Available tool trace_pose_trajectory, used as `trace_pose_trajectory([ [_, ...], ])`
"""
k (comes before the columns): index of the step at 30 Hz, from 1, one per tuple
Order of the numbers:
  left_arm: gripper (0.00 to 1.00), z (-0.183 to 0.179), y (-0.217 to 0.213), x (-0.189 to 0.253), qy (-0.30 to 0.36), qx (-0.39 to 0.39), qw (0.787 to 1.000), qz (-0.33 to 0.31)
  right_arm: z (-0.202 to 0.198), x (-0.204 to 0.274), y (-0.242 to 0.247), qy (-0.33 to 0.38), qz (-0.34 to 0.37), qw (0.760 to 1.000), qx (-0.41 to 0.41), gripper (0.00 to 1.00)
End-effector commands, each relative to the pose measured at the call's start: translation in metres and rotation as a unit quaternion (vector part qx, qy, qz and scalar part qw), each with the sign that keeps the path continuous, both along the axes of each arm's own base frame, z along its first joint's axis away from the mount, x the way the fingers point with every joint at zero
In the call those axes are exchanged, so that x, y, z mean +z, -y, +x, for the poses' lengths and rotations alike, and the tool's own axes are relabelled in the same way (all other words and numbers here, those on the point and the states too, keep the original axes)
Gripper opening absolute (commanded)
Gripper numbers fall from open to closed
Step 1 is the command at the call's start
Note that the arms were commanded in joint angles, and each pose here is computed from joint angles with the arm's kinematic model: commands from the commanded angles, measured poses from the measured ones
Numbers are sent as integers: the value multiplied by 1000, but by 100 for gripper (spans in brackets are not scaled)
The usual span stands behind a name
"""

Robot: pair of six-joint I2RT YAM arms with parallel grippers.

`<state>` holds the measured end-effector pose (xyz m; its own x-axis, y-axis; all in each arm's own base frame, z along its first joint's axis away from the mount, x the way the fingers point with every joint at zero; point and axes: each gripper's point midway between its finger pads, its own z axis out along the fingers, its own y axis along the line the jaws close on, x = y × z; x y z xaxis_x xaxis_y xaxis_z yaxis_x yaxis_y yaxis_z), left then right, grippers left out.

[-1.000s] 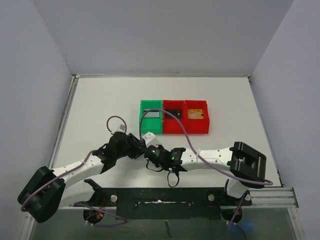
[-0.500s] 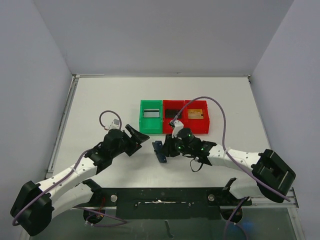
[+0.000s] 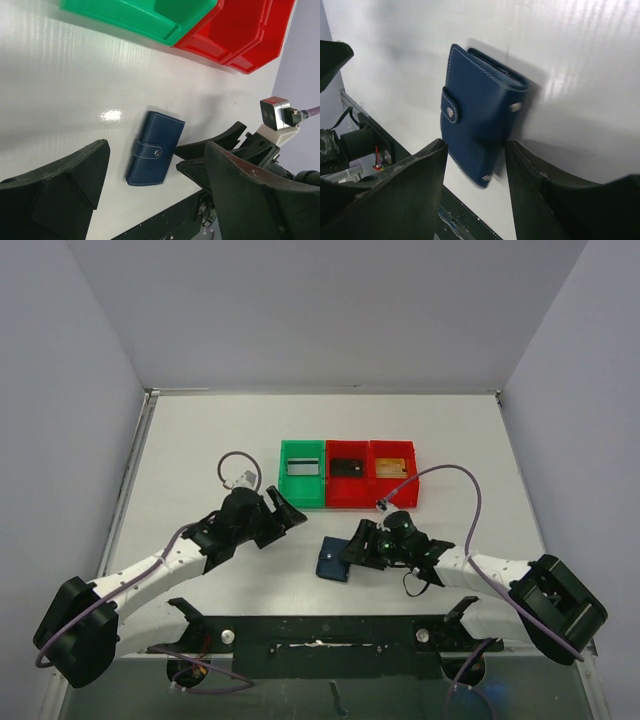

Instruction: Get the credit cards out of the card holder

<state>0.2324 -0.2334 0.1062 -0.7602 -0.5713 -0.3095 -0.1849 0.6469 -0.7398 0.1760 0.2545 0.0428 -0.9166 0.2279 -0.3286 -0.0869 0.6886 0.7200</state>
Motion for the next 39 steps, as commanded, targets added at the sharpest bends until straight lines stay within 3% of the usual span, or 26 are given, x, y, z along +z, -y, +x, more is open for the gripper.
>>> trace_pose_trajectory([
  [1,77,4,20,20,39,-66,997,23,18,18,12,27,-4,998,-56,56],
  [3,77,3,24,16,37,-81,995,39,23,20,22,40,-36,996,-67,61],
  [7,77,3,28,13,47,-89,991,92,31,25,41,61,-90,990,-91,62],
  [13,78,3,29,33,121,-74,971,192,40,47,52,111,-64,983,-134,65],
  [14,78,4,29,34,132,-75,967,203,41,50,54,117,-56,981,-142,70],
  [16,78,9,24,35,138,-69,965,214,41,47,63,99,-46,976,-189,98],
  [21,78,26,18,31,148,-62,973,165,41,50,65,103,9,971,-218,98],
  [25,57,24,16,32,135,-80,984,83,38,56,55,116,69,970,-203,98],
  [29,56,14,31,25,122,-142,972,139,32,47,55,103,101,967,-209,100],
  [33,56,-1,52,9,112,-193,951,216,29,34,57,79,98,967,-220,91],
  [39,54,-16,77,-13,89,-244,930,260,27,28,49,59,79,976,-196,79],
])
